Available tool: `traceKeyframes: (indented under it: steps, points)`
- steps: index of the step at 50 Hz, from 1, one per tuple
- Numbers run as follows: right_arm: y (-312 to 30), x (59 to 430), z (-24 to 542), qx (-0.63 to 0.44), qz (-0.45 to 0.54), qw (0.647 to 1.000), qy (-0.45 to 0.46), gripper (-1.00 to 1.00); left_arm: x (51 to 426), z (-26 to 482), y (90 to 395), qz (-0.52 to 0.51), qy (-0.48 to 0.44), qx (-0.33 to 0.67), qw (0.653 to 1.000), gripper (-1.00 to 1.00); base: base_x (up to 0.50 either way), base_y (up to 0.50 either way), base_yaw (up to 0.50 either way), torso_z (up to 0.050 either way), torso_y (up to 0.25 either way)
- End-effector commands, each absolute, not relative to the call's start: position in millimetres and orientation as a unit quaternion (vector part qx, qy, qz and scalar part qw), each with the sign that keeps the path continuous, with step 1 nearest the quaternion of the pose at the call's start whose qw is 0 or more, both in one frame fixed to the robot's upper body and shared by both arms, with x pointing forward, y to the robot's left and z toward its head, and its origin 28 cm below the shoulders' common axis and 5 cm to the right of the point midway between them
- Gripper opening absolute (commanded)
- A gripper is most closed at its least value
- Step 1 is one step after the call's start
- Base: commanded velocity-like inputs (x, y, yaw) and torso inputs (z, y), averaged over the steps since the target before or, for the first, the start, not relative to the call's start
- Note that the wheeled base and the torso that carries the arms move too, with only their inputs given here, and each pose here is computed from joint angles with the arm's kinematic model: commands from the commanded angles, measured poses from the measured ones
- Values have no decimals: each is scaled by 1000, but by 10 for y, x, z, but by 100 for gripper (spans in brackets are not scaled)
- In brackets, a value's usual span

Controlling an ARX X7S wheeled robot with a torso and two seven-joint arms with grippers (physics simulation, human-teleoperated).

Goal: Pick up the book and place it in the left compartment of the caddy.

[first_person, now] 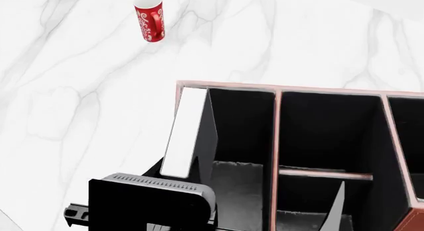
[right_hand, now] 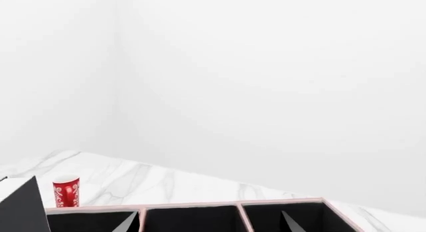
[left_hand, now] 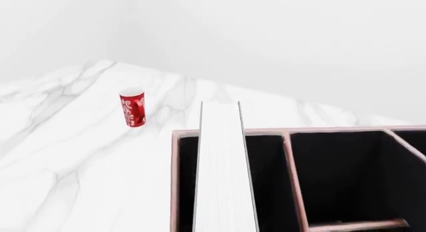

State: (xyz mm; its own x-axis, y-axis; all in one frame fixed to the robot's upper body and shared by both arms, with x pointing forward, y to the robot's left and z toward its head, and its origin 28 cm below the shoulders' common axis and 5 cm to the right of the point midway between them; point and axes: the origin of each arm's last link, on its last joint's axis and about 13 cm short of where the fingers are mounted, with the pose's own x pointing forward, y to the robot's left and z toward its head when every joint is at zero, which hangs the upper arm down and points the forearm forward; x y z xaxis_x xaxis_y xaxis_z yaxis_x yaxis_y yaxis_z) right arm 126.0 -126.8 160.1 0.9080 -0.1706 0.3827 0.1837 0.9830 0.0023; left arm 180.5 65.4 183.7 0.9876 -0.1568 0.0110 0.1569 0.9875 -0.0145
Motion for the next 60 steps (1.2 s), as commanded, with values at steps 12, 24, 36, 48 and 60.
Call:
traceKeyframes:
  steps: [12,24,36,48,60]
  points:
    - [-1257,1275,1584,-16,-87,977,-193,100,1968,1580,517,-64,-13,-15,998,-100,0,0,0,1,2]
    - [-1256,1267,1592,-15,-87,977,-193,100,2030,1540,458,-63,-30,-4,998,-100,0,0,0,0,1]
    - [-1258,1274,1585,-13,-86,977,-194,100,2147,1453,406,-58,-29,16,998,-100,0,0,0,1,2]
    - [-1255,1276,1588,-14,-85,977,-195,100,2263,1323,405,-45,-13,22,999,-100,0,0,0,0,1]
    - [-1259,1276,1588,-15,-86,977,-195,100,2320,1217,385,-42,-6,22,999,-100,0,0,0,0,2]
